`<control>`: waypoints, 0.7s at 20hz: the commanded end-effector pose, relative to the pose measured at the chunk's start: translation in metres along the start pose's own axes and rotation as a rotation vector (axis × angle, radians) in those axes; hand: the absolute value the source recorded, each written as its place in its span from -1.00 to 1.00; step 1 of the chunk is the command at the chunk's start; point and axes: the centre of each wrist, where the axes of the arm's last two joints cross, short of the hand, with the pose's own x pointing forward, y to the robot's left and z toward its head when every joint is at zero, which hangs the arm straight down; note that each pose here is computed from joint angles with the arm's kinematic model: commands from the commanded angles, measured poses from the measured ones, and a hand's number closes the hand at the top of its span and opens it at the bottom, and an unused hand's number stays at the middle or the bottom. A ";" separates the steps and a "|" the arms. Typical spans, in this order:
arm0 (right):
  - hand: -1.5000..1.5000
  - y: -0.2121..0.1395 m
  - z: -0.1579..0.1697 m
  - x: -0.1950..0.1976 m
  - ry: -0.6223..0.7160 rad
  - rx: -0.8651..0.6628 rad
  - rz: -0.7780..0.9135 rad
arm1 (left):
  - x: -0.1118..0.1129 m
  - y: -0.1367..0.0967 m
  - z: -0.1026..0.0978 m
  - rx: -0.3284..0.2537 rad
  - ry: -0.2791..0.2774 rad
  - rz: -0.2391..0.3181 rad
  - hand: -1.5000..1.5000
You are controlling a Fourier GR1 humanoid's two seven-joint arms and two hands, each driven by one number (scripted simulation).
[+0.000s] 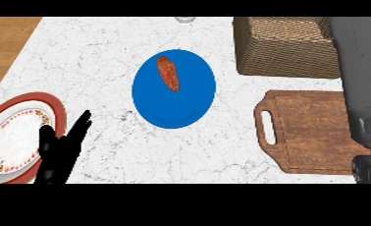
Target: Pick the cupcake from the cutting board and place it in the basket
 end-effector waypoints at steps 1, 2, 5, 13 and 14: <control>1.00 -0.002 -0.013 -0.033 0.023 -0.011 -0.033 | -0.004 -0.006 -0.014 -0.006 0.060 -0.017 0.00; 1.00 0.011 -0.011 -0.034 0.022 -0.009 -0.030 | -0.014 -0.012 -0.002 0.004 0.070 -0.024 0.00; 1.00 0.004 -0.012 -0.051 0.013 0.005 -0.047 | -0.011 -0.011 -0.004 -0.001 0.079 0.006 0.00; -1.00 -0.022 -0.029 -0.088 0.060 -0.066 0.297 | -0.010 -0.004 -0.002 0.003 0.069 -0.009 0.00; -1.00 -0.021 -0.027 -0.090 0.029 -0.064 0.312 | -0.005 -0.003 -0.016 0.002 0.073 0.003 0.00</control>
